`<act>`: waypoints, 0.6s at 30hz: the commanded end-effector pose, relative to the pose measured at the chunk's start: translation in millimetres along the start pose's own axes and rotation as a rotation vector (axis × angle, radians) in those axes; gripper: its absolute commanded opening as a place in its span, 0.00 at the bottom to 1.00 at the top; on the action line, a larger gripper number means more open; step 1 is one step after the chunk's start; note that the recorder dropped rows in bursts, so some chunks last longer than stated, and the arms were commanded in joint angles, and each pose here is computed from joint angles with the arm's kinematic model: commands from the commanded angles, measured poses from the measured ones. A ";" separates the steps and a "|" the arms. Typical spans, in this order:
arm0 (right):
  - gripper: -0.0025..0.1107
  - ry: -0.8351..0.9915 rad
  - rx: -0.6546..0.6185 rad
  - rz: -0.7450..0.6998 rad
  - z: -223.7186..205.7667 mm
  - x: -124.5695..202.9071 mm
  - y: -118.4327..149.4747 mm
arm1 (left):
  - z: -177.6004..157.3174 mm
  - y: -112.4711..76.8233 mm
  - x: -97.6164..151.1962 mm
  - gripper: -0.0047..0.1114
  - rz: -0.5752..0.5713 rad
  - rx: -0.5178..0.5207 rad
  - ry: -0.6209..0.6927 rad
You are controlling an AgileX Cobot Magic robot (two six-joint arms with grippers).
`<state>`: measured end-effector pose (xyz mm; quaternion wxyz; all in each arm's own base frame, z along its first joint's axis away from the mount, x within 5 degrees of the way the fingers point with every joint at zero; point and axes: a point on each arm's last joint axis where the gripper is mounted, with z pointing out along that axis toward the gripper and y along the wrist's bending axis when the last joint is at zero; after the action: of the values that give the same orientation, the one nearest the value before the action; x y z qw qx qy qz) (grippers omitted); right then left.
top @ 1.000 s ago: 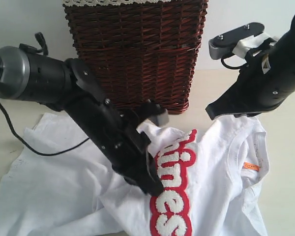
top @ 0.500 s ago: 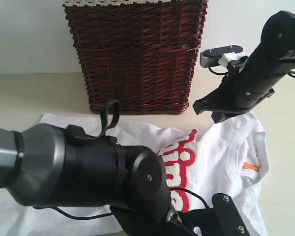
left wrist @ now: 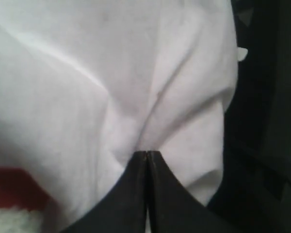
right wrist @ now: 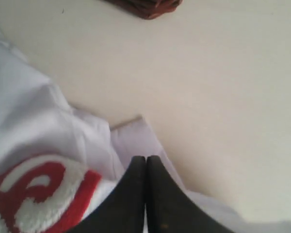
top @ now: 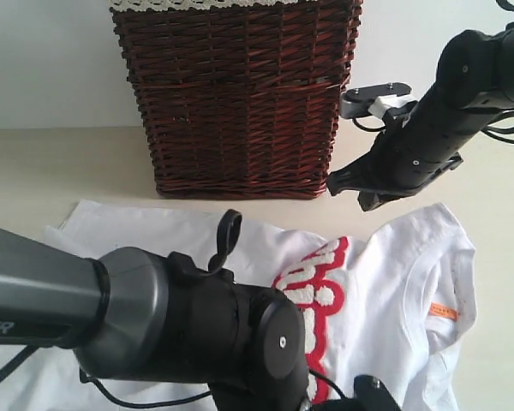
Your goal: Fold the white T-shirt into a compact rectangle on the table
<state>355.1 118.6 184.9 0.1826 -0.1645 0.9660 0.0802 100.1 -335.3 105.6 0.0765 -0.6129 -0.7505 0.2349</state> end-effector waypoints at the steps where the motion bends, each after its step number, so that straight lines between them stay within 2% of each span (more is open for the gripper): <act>1: 0.02 -0.029 0.005 -0.013 -6.3 -8.5 -1.4 | 20.8 -22.5 14.7 0.04 0.060 0.066 0.165; 5: 0.02 -0.009 -0.001 -0.023 -4.0 -6.9 -1.1 | 24.7 -40.1 17.0 0.04 0.117 0.085 0.202; 11: 0.02 0.203 -0.092 -0.092 23.9 13.0 2.8 | 14.1 -41.0 12.2 0.04 0.130 0.059 0.147; 13: 0.02 0.223 -0.093 -0.089 31.9 15.3 1.9 | 4.5 -43.1 10.7 0.04 0.137 0.057 0.125; 18: 0.02 0.277 -0.112 -0.083 54.6 22.8 0.8 | -38.1 -62.6 6.9 0.04 0.223 0.012 0.021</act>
<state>351.4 124.8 137.1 0.0555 -0.2175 0.9694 0.0990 57.4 -332.1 137.0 0.0986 -0.6814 -0.6869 0.2327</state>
